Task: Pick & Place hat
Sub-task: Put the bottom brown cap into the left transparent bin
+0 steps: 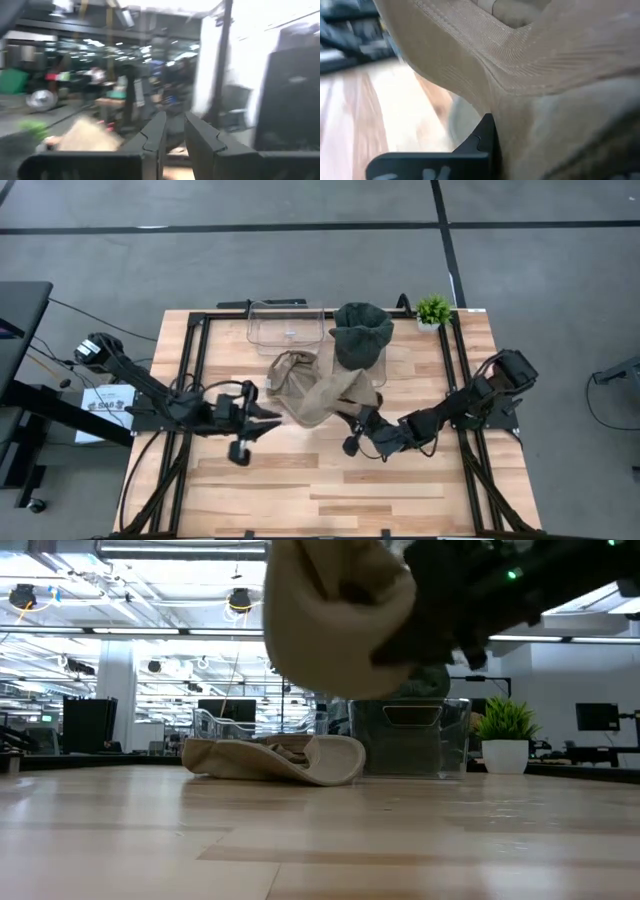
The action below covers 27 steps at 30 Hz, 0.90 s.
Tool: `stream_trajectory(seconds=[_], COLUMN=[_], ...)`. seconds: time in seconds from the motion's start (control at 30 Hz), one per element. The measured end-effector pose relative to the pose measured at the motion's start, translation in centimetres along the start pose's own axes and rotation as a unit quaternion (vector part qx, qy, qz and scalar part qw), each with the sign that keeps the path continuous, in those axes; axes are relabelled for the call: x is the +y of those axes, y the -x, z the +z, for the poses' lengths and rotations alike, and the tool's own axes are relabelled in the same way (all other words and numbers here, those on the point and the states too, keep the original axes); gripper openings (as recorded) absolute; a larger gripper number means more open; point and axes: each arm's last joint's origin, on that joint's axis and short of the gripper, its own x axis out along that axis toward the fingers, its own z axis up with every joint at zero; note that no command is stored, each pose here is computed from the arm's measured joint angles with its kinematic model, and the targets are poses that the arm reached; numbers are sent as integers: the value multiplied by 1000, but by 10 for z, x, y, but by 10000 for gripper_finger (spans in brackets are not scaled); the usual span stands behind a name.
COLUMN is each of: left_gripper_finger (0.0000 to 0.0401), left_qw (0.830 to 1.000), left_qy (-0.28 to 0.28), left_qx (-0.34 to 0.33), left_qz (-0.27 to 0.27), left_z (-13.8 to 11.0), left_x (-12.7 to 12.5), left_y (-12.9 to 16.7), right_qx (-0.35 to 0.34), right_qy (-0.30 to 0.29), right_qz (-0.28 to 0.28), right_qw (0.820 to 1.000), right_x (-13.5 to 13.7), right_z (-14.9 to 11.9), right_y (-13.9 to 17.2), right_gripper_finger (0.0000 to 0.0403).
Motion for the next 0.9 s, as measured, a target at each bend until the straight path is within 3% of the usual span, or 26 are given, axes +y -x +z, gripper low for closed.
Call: stream_trajectory(seconds=[0.2, 0.4, 0.63, 0.77, 0.9], left_gripper_finger=[65, 65, 65, 65, 65], left_qw=[999, 998, 987, 988, 992], left_qy=[39, 44, 102, 86, 0], left_qx=[-5, 32, 72, 69, 44], left_qz=[-25, -18, -98, -112, -117], left_z=[5, -19, -44, -51, -50], left_x=[-2, 2, -2, -13, -23], left_y=[3, -10, -49, -80, -106], right_qx=[99, 119, 115, 115, 113], right_qy=[-7, 13, 3, 6, 8], right_qz=[17, 33, 21, 20, 23], right_qw=[995, 992, 993, 993, 993], right_x=[-11, -6, -8, -8, -7], right_z=[-9, -17, -13, -12, -12], right_y=[10, 15, 9, 9, 11], right_gripper_finger=[1, 1, 2, 1, 2])
